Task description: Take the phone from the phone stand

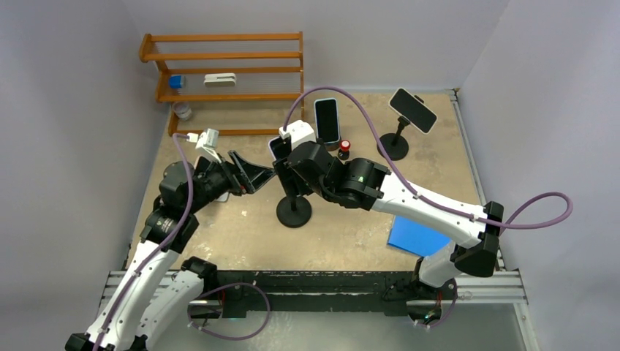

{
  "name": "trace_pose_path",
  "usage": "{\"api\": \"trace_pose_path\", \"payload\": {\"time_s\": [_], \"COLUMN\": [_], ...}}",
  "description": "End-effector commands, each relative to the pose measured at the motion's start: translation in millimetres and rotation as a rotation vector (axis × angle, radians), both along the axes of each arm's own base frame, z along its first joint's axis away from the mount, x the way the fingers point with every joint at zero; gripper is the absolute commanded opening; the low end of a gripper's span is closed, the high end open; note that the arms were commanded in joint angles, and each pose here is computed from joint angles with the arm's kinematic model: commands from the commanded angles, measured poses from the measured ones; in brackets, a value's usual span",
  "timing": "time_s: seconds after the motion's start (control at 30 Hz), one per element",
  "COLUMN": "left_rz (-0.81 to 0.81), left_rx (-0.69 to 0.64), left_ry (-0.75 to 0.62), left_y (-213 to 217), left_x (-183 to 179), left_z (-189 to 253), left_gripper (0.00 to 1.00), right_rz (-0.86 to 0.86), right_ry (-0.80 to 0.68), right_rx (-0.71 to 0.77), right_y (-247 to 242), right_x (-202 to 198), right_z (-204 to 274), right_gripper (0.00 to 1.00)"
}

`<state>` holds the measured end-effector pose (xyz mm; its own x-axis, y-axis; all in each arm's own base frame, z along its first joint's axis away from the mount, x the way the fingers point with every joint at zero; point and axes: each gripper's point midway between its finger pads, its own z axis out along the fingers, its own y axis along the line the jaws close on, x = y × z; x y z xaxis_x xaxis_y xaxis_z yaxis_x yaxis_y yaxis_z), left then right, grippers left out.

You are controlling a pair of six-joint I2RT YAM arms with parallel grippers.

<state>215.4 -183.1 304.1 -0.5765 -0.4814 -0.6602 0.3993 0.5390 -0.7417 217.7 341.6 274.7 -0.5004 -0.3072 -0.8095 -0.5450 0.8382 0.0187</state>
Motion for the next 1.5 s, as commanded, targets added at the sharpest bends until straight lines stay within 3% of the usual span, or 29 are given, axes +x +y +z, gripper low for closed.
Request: {"api": "trace_pose_path", "payload": {"time_s": [0.0,0.23,0.5,1.1,1.47], "left_rz": [-0.060,-0.120,-0.174,-0.239,-0.254], "left_rx": [-0.048,-0.070,-0.097,-0.154,-0.197], "left_ry": [-0.036,-0.032,-0.034,-0.021,-0.033], "left_y": [-11,-22,-30,-37,-31], "left_x": [-1,4,3,5,6], "left_z": [13,14,14,6,5], "left_gripper": [0.78,0.63,0.51,0.43,0.45], "right_rz": [-0.013,-0.002,-0.005,-0.004,-0.014], "right_ry": [-0.035,-0.033,-0.039,-0.042,-0.050], "right_rx": [0.067,0.082,0.100,0.118,0.122], "right_y": [-1,0,-1,-1,-3], "right_x": [1,-1,-1,-2,-1], "right_z": [20,21,24,23,25], "right_gripper": [0.45,0.34,0.32,0.31,0.32]}}
